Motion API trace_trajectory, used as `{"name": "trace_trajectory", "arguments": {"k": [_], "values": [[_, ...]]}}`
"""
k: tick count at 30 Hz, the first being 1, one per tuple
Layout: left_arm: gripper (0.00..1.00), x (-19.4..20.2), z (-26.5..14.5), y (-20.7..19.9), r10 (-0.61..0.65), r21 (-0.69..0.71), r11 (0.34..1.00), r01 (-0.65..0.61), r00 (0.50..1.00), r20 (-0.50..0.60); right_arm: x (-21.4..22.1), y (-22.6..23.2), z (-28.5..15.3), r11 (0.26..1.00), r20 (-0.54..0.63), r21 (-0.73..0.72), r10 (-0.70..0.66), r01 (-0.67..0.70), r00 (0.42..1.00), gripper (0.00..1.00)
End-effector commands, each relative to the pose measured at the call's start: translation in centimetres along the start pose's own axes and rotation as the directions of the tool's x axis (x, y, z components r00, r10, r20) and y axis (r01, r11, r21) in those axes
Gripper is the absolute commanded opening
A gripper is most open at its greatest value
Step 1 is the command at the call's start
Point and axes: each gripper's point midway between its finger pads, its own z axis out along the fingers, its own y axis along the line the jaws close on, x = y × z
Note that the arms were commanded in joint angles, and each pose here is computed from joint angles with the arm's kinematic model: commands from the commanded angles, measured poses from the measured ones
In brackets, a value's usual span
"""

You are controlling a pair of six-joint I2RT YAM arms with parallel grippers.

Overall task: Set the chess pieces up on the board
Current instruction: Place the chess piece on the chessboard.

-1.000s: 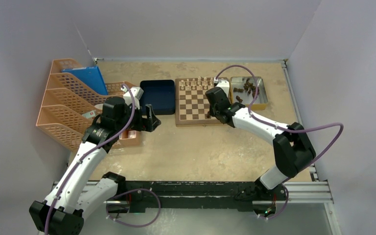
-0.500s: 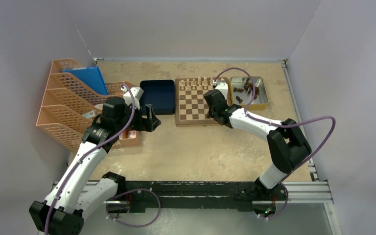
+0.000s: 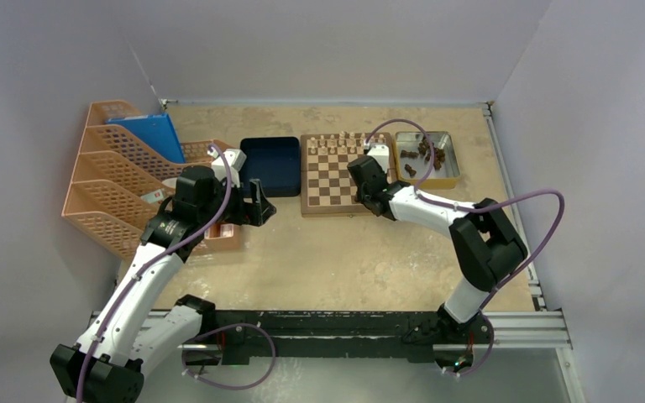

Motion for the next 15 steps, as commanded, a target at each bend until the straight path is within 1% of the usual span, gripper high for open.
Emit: {"name": "trace_trajectory", "arguments": {"k": [1,9,15], "values": [[0.84,-0.56,-0.06,-0.51,0.014,0.021,1.000,-0.014,1.000,0.025,-0.73,-0.17,0.04,1.000,0.038,0.017,0.009,-0.009,0.999,0.19],[0.84,-0.58,0.11,-0.55,0.013,0.024,1.000,-0.013,1.000,0.020,-0.54,-0.11,0.22,1.000,0.031,0.018,0.000,-0.001,1.000,0.20],[0.84,-0.65,0.00,-0.52,0.014,0.022,1.000,-0.015,1.000,0.026,-1.42,0.14,-0.57,1.000,0.031,0.003,0.010,-0.010,0.999,0.30]]}}
